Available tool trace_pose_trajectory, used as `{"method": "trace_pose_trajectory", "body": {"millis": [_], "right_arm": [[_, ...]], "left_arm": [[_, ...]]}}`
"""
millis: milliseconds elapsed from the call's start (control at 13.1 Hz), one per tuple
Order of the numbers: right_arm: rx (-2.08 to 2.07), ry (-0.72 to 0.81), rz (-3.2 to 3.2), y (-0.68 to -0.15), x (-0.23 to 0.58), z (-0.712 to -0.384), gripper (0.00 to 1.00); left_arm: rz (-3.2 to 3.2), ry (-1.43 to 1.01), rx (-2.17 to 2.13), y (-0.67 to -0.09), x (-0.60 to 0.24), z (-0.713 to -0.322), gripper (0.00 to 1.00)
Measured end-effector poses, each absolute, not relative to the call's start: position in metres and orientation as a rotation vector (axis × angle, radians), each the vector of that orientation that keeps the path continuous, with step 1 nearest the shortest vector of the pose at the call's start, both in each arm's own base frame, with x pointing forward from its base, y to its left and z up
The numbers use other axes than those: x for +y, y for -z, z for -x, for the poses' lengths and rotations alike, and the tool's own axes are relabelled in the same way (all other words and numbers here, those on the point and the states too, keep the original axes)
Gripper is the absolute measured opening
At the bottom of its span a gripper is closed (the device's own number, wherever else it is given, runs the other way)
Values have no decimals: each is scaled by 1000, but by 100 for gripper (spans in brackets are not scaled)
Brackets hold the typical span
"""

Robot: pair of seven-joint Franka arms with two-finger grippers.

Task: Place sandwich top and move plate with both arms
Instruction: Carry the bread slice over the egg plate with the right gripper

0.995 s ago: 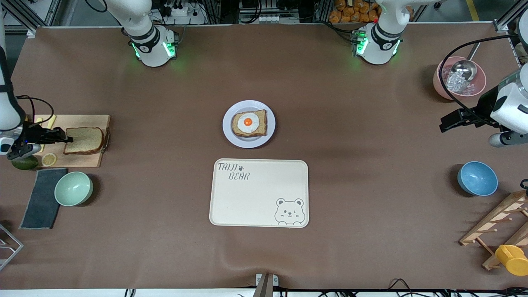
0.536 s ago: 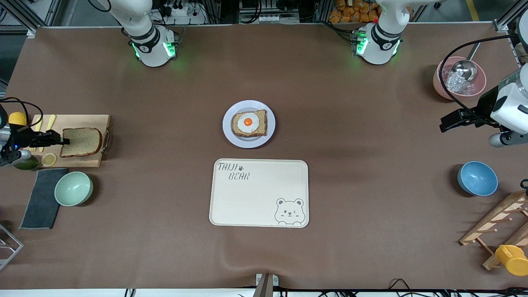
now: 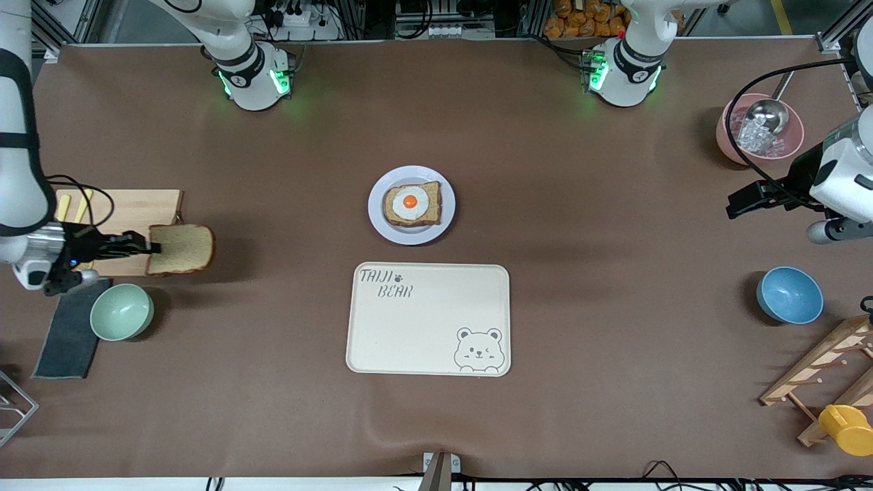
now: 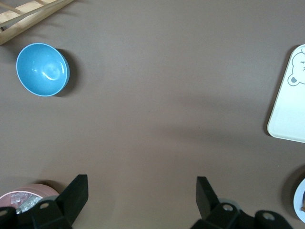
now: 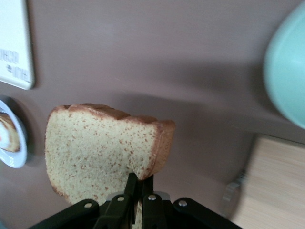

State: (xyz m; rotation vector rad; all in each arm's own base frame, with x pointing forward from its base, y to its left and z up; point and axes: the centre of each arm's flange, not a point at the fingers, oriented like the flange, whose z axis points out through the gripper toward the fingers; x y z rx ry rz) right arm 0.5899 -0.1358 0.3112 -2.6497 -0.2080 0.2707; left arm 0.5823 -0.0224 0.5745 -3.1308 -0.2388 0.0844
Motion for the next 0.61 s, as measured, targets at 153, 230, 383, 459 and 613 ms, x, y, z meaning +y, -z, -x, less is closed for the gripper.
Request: {"method": "trace_pose_trajectory", "body": {"millis": [153,230,383,459,613], "right_arm": [[-187,-295,2647,-315,-86,-601,7],[-184,-297,2654,-317,-61,-606,7],[-176,-291,2670,-319,-17,-613,7],[-166,-298,2669,-319,3,-614,7],[-137,-305,2667,-320,44,-615,7]], "left_arm": [[3131,-87,-239,-574,-22,-582,100],[3130,-89,-239,-573,-22,-582,100],[3132,-79,-238,-567,-23,-584,100],[3132,-74,-236,-562,-23,-585,100],[3133,-76,-231,-553,-25,-587,100]]}}
